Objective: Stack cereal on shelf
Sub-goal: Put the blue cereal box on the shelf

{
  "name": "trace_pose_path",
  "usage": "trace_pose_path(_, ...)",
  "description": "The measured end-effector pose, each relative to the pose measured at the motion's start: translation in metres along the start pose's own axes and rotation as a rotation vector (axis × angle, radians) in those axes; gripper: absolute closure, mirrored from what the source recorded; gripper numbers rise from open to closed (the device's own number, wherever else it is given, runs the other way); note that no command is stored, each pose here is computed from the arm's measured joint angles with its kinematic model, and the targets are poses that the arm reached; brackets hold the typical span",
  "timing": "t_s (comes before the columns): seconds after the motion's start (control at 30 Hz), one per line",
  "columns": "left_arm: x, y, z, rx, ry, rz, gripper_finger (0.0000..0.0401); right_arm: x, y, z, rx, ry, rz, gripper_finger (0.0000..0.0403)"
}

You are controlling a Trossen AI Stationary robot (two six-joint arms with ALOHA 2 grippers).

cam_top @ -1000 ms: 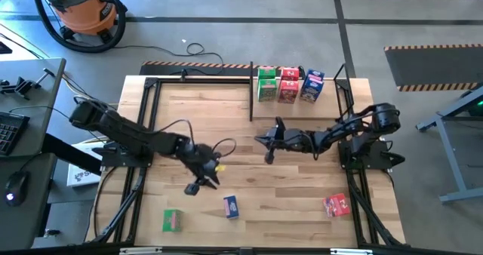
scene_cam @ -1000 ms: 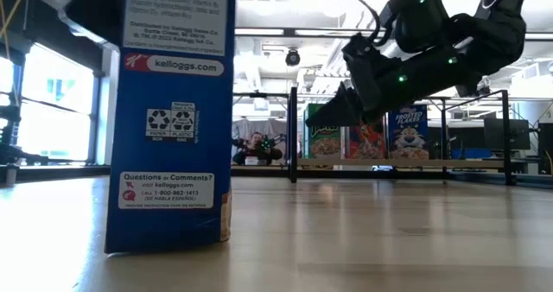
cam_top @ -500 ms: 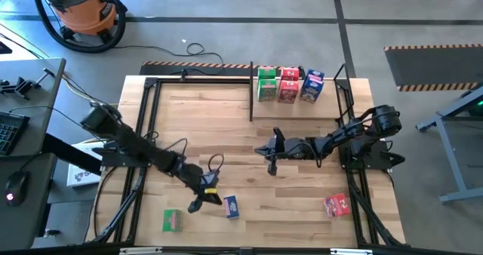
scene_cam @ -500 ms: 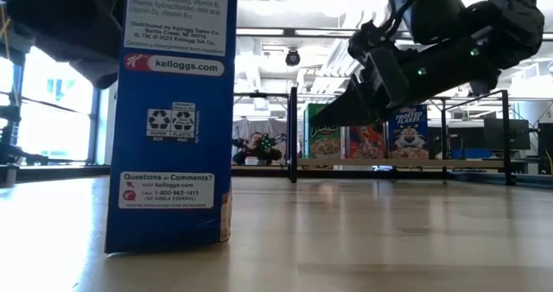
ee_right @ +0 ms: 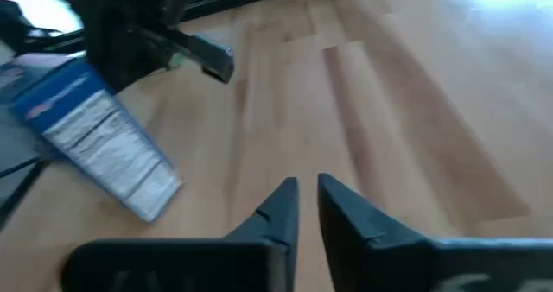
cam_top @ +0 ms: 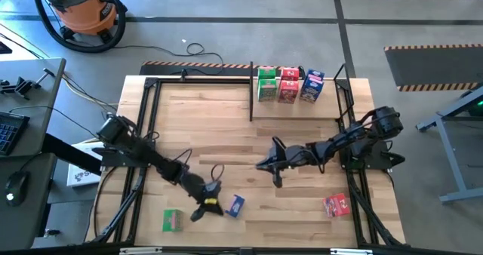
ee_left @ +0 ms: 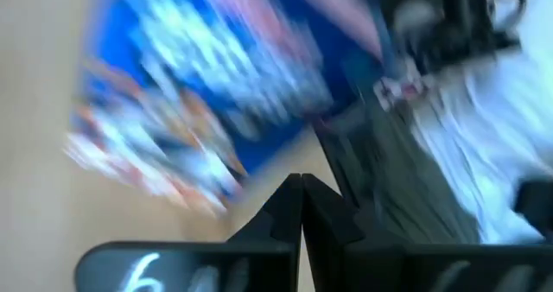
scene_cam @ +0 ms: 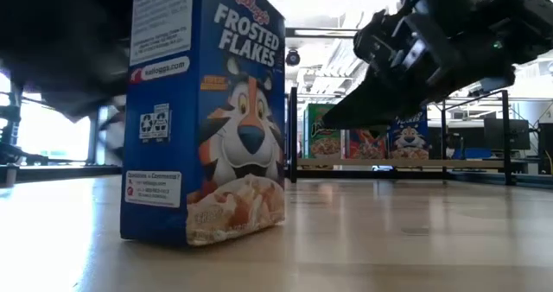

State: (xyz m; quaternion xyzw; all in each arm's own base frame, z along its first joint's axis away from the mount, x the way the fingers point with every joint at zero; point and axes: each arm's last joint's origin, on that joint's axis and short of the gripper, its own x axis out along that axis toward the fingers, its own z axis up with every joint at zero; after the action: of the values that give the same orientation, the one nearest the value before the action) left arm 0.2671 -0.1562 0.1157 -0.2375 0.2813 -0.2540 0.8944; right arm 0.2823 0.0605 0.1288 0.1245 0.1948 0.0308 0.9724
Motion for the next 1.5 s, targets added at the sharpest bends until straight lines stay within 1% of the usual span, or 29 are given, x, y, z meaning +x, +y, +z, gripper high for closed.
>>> trace_pose_path(0.07,0.002,-0.005,-0.008,-0.009,0.053,-0.018,0.0401,-0.001,0.007,-0.003,0.010,0.008,0.025,0.0345)
trace_pose_path(0.17,0.005,-0.007,-0.018,-0.032,0.098,-0.010,0.0401,-0.001,0.020,-0.004,-0.020,0.016,0.063,0.0301)
trace_pose_path(0.27,0.006,-0.009,-0.021,-0.026,0.091,-0.017,0.0401,0.007,0.034,0.002,-0.074,0.000,0.120,0.0249)
trace_pose_path(0.37,0.006,-0.009,-0.020,-0.018,0.070,-0.008,0.0401,0.020,0.044,0.013,-0.128,0.003,0.228,0.0194)
trace_pose_path(0.43,0.006,-0.009,-0.017,-0.005,0.044,-0.013,0.0401,0.029,0.045,0.025,-0.161,0.003,0.293,0.0163)
trace_pose_path(0.53,0.006,-0.006,-0.015,-0.006,0.037,-0.003,0.0401,0.041,0.043,0.040,-0.218,0.041,0.339,0.0134)
trace_pose_path(0.6,0.006,-0.005,-0.013,0.000,0.032,0.000,0.0401,0.048,0.042,0.048,-0.267,0.073,0.382,0.0126)
trace_pose_path(0.73,0.006,-0.003,-0.012,0.012,0.027,0.006,0.0401,0.060,0.046,0.063,-0.313,0.071,0.575,0.0124)
trace_pose_path(0.8,0.006,-0.002,-0.011,0.011,0.024,0.008,0.0401,0.066,0.047,0.066,-0.319,0.071,0.632,0.0124)
trace_pose_path(0.97,0.005,0.002,-0.008,0.006,0.015,0.020,0.0401,0.078,0.045,0.069,-0.349,0.081,0.651,0.0124)
trace_pose_path(1.1,0.004,0.005,-0.006,0.001,0.008,0.029,0.0401,0.085,0.044,0.065,-0.374,0.091,0.658,0.0124)
trace_pose_path(1.5,0.002,0.016,0.001,0.002,-0.009,0.051,0.0401,0.086,0.045,0.064,-0.428,0.088,0.673,0.0124)
